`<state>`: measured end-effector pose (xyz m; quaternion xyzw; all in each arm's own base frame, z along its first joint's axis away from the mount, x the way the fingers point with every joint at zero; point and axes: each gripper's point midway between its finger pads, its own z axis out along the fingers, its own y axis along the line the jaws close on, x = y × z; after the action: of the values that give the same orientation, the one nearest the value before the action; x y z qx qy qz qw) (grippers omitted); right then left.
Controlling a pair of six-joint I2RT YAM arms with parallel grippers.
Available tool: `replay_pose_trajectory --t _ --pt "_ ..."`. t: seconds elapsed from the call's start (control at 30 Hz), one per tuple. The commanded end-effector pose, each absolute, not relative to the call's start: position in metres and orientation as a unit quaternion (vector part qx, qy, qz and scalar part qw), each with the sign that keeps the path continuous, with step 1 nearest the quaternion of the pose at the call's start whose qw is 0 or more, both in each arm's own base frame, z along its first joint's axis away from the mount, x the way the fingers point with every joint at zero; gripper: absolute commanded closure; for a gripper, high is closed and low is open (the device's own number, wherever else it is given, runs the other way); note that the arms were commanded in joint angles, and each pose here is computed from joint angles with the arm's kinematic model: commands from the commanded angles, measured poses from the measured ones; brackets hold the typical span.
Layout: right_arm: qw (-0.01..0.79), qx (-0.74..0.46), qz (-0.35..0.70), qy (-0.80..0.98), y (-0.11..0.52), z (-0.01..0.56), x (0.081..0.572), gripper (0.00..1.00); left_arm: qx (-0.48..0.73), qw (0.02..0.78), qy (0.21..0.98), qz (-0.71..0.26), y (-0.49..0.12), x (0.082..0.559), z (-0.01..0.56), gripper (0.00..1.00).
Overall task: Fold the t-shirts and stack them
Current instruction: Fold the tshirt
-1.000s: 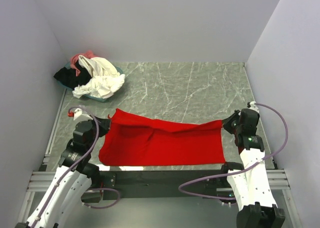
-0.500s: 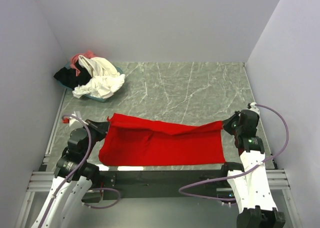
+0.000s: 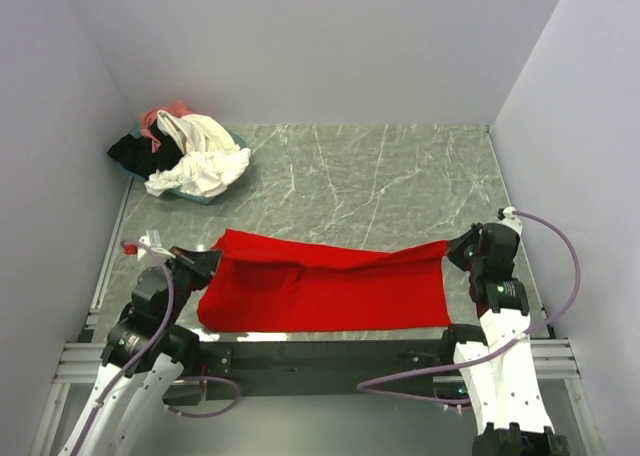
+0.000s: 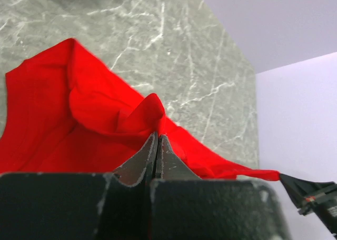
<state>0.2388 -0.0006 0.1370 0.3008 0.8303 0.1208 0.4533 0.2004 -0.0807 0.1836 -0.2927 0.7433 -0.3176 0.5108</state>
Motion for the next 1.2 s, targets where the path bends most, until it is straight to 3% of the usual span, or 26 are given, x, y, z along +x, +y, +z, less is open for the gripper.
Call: replay_pose_trajectory --t 0.0,0.13,0.2,0.23,0.33,0.43,0.6,0.9,1.17 --pt "0.481 0.301 0.115 0.815 -0.004 0.142 0.238 1.00 -0.305 0.543 0.704 -0.342 -0.073 0.194 0.215 1.00" --pt "0.506 0.302 0.117 0.799 -0.006 0.149 0.235 1.00 -0.308 0.575 0.660 -0.372 -0.065 0.183 0.232 0.89" --pt "0.517 0.299 0.119 0.793 -0.006 0.153 0.234 1.00 -0.309 0.580 0.652 -0.378 -0.064 0.180 0.235 0.76" --pt "0.519 0.298 0.120 0.792 -0.006 0.154 0.234 0.86 -0.311 0.582 0.649 -0.380 -0.063 0.179 0.236 0.57" --pt "0.530 0.305 0.112 0.784 -0.010 0.157 0.233 0.61 -0.315 0.584 0.646 -0.377 -0.060 0.179 0.237 0.45" --pt "0.545 0.310 0.105 0.772 -0.015 0.164 0.231 0.53 -0.316 0.585 0.647 -0.373 -0.059 0.180 0.236 0.42" --pt "0.556 0.286 0.107 0.774 -0.012 0.170 0.236 0.52 -0.299 0.587 0.665 -0.351 -0.063 0.190 0.229 0.43" --pt "0.469 0.265 0.137 0.831 0.015 0.123 0.257 0.53 -0.237 0.507 0.767 -0.313 -0.111 0.242 0.170 0.34" --pt "0.381 0.233 0.136 0.884 0.068 0.073 0.266 0.54 -0.191 0.426 0.829 -0.307 -0.148 0.252 0.109 0.32"
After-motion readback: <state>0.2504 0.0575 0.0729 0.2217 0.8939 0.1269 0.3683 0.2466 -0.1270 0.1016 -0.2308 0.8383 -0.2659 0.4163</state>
